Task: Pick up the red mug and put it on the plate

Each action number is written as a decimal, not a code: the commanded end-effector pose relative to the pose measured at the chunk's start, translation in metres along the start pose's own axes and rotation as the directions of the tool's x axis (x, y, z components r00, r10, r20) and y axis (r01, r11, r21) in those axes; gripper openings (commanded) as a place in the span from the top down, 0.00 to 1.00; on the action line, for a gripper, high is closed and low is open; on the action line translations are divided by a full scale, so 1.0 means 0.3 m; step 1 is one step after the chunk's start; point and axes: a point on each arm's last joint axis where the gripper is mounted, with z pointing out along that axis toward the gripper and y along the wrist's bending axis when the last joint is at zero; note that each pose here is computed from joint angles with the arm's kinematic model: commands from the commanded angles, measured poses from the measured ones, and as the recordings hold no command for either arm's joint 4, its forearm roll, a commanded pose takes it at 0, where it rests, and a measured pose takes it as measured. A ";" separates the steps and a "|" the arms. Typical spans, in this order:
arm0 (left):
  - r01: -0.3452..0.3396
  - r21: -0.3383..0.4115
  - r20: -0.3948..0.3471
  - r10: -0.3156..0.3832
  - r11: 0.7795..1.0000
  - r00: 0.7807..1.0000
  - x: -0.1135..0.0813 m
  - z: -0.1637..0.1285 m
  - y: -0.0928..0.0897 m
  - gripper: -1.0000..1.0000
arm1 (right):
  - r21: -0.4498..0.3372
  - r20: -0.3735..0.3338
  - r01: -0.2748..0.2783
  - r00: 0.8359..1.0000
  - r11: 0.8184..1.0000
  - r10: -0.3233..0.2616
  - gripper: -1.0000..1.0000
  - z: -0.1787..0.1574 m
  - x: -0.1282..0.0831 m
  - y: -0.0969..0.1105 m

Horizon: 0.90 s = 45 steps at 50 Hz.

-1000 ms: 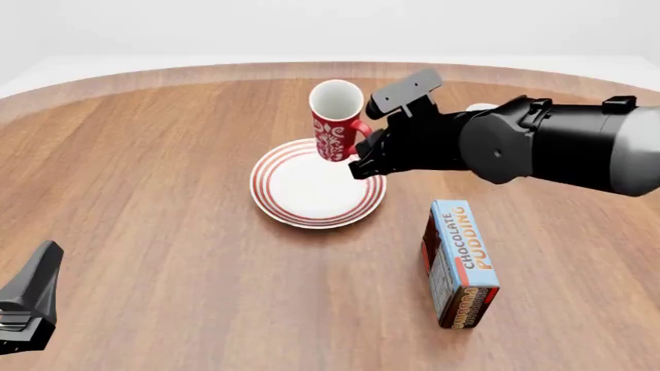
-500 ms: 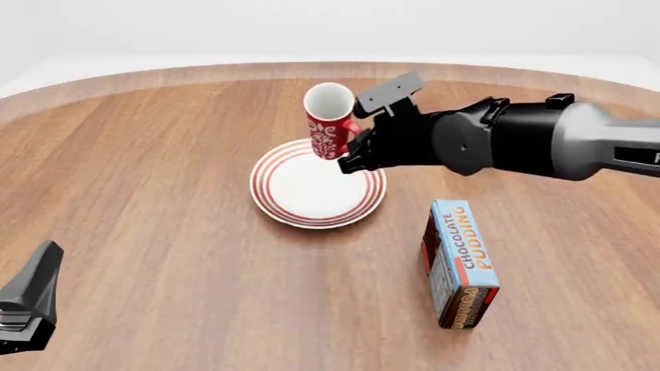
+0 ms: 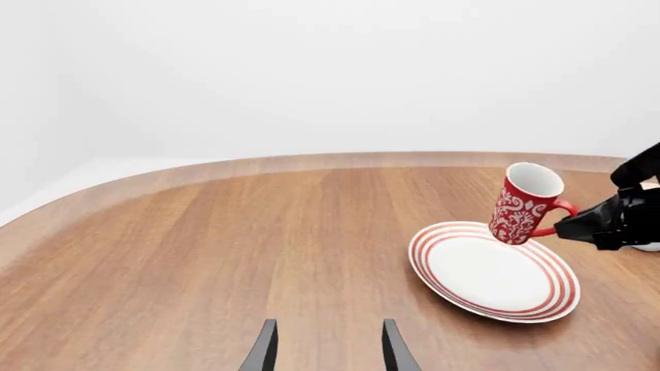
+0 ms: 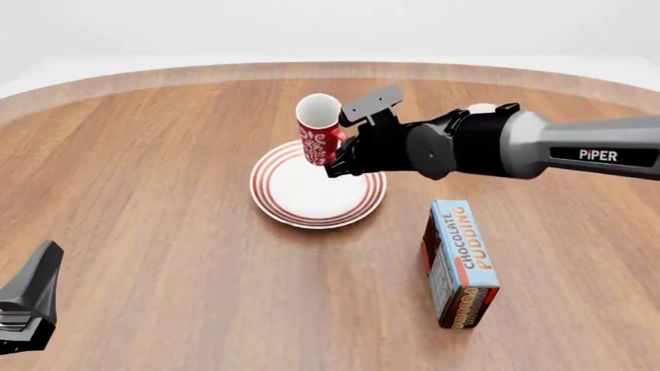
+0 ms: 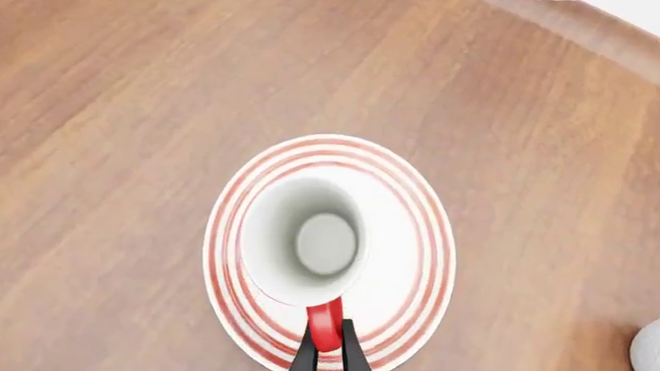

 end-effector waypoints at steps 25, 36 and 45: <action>0.000 0.000 0.000 0.000 1.000 1.000 0.000 0.000 0.000 0.00 | 0.007 -0.022 -0.054 0.998 0.999 0.054 1.00 0.112 0.058 -0.010; 0.000 0.000 0.000 0.000 1.000 1.000 0.000 0.000 0.000 0.00 | 0.003 -0.035 -0.064 0.997 0.998 0.064 1.00 0.152 0.079 -0.001; 0.000 0.000 0.000 0.000 1.000 1.000 0.000 0.000 0.000 0.00 | 0.004 -0.039 -0.065 0.997 0.998 0.065 1.00 0.167 0.087 -0.003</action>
